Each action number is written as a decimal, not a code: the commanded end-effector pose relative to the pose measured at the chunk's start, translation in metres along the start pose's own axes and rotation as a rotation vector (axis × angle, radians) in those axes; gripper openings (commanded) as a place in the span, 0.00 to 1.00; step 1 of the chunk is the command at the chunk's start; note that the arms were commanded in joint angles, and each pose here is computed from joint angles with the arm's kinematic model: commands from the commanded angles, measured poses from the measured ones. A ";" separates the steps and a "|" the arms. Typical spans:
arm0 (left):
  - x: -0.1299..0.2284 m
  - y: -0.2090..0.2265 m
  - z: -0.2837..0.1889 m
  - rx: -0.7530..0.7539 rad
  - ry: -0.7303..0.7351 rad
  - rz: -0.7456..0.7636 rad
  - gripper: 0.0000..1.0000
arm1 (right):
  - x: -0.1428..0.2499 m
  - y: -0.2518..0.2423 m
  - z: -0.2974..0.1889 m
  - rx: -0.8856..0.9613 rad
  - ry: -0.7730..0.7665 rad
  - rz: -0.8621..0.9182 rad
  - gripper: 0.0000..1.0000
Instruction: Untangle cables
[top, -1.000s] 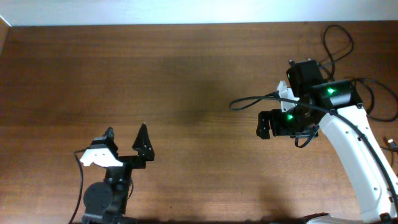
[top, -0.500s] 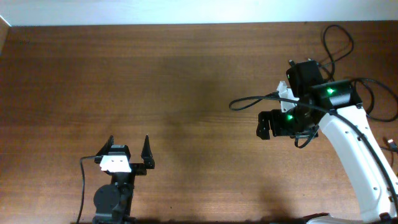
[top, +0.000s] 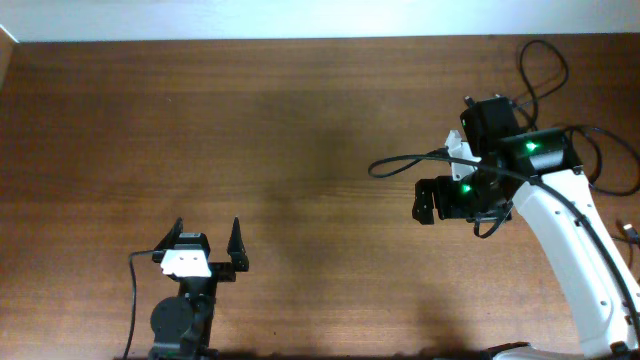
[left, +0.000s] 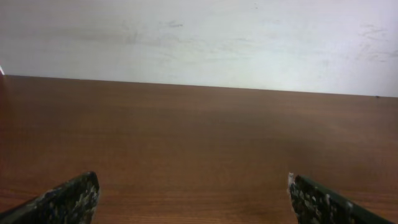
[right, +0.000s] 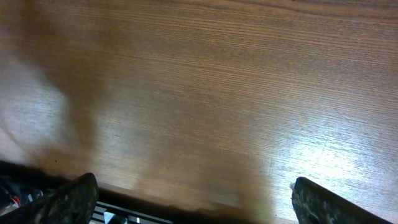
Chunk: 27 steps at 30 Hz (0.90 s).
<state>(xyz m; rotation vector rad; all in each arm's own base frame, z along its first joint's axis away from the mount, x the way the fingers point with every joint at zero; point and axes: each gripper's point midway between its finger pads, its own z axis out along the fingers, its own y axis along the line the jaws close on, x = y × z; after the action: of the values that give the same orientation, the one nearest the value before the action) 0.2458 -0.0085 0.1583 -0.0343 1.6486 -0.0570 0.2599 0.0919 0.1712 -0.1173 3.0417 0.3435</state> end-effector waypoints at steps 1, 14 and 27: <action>0.002 -0.001 0.000 0.008 0.001 0.019 0.99 | 0.000 0.001 0.001 0.002 0.004 -0.012 0.99; 0.002 -0.001 0.000 0.008 0.001 0.019 0.99 | -0.013 0.009 -0.036 -0.083 -0.648 -0.145 0.99; 0.002 -0.001 0.000 0.008 0.001 0.019 0.99 | 0.023 -0.006 -0.035 -0.161 -1.331 -0.258 0.99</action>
<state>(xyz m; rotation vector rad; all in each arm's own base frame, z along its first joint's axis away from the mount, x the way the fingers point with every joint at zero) 0.2457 -0.0096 0.1583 -0.0262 1.6485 -0.0601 0.2350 0.0792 0.2089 -0.1897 1.6765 0.4220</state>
